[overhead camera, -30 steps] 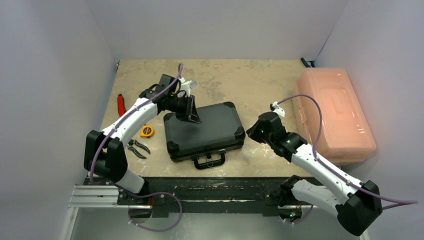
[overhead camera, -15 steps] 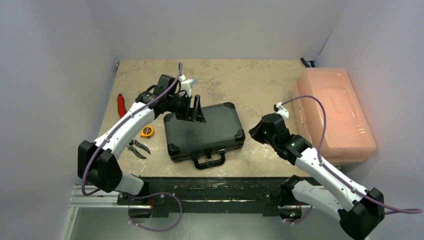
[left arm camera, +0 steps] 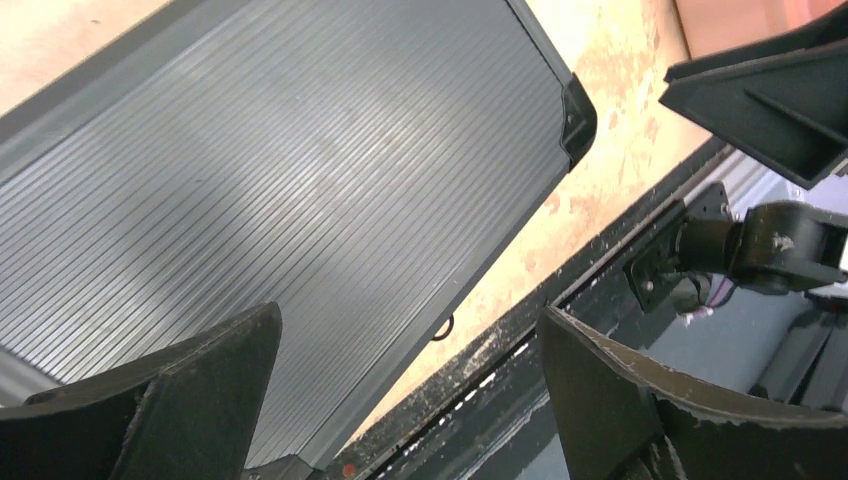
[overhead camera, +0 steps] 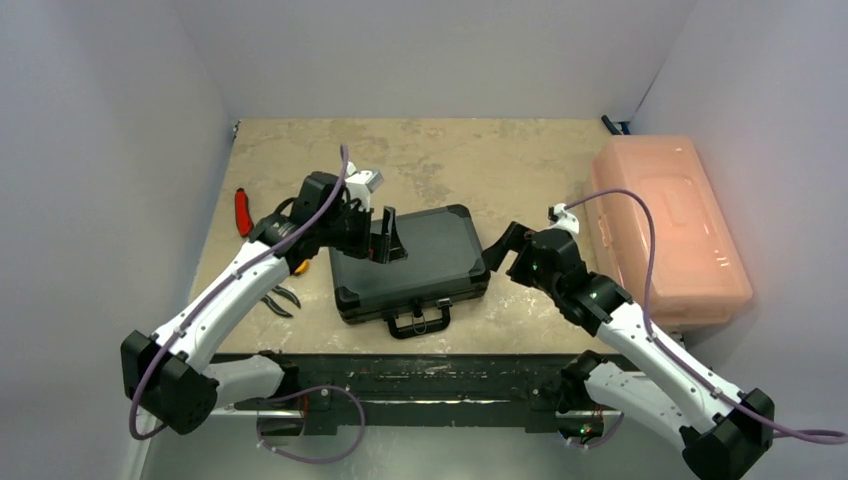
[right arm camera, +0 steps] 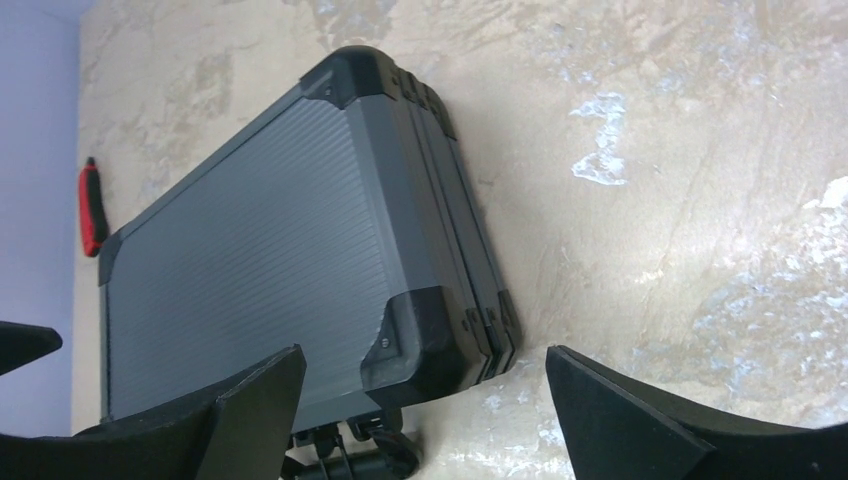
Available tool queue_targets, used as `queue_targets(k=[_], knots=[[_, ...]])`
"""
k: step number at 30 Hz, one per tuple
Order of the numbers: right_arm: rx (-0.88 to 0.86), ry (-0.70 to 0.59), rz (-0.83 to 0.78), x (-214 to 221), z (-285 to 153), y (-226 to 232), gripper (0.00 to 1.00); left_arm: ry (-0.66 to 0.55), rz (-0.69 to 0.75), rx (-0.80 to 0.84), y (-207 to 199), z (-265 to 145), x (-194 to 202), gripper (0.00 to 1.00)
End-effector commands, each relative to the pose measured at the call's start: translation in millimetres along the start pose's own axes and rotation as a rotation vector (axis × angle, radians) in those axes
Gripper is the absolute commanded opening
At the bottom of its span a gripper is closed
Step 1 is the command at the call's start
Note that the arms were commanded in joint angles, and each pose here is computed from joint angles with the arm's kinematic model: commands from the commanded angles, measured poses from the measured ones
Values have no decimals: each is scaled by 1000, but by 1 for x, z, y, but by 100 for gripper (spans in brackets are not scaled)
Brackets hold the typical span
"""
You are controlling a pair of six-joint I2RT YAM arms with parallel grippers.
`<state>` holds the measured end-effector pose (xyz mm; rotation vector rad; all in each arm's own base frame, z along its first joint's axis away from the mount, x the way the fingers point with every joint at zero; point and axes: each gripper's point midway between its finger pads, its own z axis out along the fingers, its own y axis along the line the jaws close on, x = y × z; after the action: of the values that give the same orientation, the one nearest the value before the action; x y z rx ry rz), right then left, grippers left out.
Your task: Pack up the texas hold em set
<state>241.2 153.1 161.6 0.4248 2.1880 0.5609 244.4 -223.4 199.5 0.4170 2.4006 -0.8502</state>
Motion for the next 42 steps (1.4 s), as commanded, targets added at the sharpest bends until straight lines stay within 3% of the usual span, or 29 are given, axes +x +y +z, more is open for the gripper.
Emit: queue_targets(k=[1, 5, 15, 25, 33, 42], knots=[[-110, -13, -40, -1, -5, 17, 96, -191, -44, -36, -1, -17, -28, 100], [-182, 11, -49, 9, -7, 23, 95, -212, -65, -67, 1, -23, -34, 99], [-329, 86, -78, 52, -9, 29, 86, -142, 9, -40, -1, -9, -7, 55], [-386, 185, -127, 107, -4, 48, 66, -70, 60, 2, -10, 19, 19, 27], [-405, 224, -156, 132, -2, 55, 47, -9, 63, -6, -5, 42, 43, 17], [-406, 272, -224, 167, -1, 65, 29, 83, -5, -117, 33, 60, 88, 8]])
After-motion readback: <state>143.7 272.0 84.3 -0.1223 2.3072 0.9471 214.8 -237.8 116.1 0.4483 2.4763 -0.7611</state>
